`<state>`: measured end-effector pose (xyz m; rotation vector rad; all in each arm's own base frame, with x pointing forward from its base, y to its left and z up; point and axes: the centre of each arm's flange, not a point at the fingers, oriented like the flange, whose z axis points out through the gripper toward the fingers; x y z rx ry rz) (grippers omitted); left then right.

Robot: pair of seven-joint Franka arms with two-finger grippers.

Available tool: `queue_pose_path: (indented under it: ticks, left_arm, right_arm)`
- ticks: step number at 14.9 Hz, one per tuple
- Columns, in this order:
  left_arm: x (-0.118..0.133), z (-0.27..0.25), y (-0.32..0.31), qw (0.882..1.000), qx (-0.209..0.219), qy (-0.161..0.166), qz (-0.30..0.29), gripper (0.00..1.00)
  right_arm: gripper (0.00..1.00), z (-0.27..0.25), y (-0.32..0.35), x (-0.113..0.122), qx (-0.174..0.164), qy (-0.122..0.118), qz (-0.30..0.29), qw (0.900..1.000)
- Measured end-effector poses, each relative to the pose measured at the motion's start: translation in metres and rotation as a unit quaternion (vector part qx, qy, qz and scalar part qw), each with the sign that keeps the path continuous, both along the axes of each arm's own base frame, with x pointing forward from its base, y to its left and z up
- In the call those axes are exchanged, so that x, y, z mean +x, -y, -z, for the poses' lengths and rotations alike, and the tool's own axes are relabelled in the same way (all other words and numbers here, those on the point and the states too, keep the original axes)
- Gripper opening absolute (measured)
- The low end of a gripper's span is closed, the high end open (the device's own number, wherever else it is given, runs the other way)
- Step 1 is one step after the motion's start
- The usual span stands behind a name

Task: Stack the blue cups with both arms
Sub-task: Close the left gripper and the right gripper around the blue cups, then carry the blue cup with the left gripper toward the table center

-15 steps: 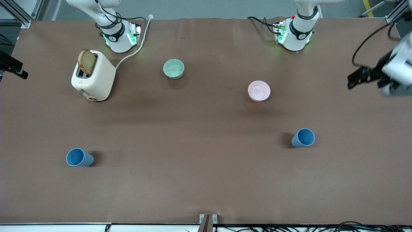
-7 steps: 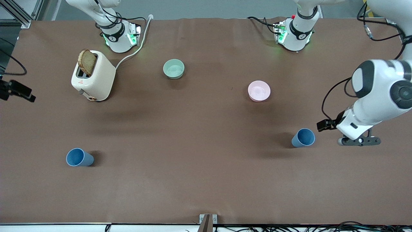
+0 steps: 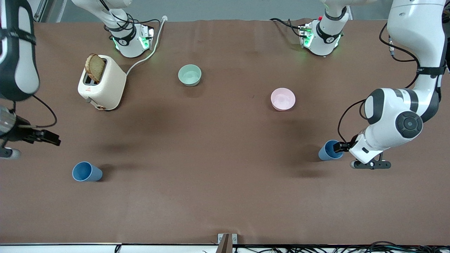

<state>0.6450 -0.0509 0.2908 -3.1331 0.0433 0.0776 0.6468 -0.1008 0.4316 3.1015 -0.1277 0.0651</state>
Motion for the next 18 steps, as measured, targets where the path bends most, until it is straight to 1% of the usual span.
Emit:
queue_pose_path:
  ticks: [1,2,3,4,5,6,7,8,9,10,11,14,17,18]
  left_arm:
    - [0.000,0.008,0.001,1.000,0.000,-0.006,0.000,0.73]
    - [-0.001,0.015,0.001,1.000,0.000,-0.010,0.001,0.70]
    - [-0.001,0.020,0.002,1.000,-0.001,-0.013,0.001,0.62]
    - [-0.001,0.024,0.002,1.000,-0.001,-0.015,0.001,0.61]
    - [-0.002,0.026,0.002,1.000,-0.001,-0.017,0.001,0.58]
    - [-0.002,0.027,0.002,1.000,-0.001,-0.018,0.001,0.49]
    - [-0.002,0.028,0.002,1.000,-0.001,-0.018,0.002,0.37]
    - [-0.002,0.028,0.003,1.000,-0.001,-0.018,0.002,0.26]
    - [-0.002,0.027,0.006,1.000,-0.003,-0.017,0.004,0.16]
    - [-0.001,0.025,0.011,1.000,-0.005,-0.015,0.008,0.07]
    - [0.000,0.020,0.021,1.000,-0.010,-0.009,0.013,0.04]
    - [0.003,-0.022,0.074,0.999,-0.029,0.014,0.002,0.04]
    - [-0.012,-0.074,0.166,0.997,-0.055,0.018,-0.049,0.04]
    - [-0.021,-0.086,0.200,0.995,-0.061,0.021,-0.070,0.04]
  right_arm:
    - [1.00,0.017,0.001,0.007,-0.003,-0.002,-0.008,1.000]
    - [1.00,0.032,0.002,0.014,-0.005,-0.006,-0.016,1.000]
    - [1.00,0.045,0.002,0.020,-0.006,-0.010,-0.021,1.000]
    - [1.00,0.056,0.002,0.025,-0.003,-0.014,-0.025,1.000]
    - [1.00,0.068,0.001,0.031,0.007,-0.017,-0.030,0.999]
    - [1.00,0.079,0.001,0.036,0.019,-0.020,-0.036,0.999]
    - [1.00,0.093,0.003,0.040,0.035,-0.023,-0.043,0.998]
    - [1.00,0.108,0.007,0.042,0.048,-0.028,-0.053,0.997]
    - [1.00,0.123,0.013,0.043,0.059,-0.032,-0.065,0.996]
    - [1.00,0.136,0.020,0.045,0.064,-0.030,-0.074,0.995]
    - [1.00,0.144,0.026,0.047,0.063,-0.024,-0.082,0.994]
    - [0.98,0.159,0.033,0.049,0.062,-0.022,-0.087,0.994]
    - [0.95,0.168,0.035,0.053,0.075,-0.020,-0.080,0.994]
    - [0.91,0.172,0.035,0.054,0.076,-0.020,-0.079,0.994]
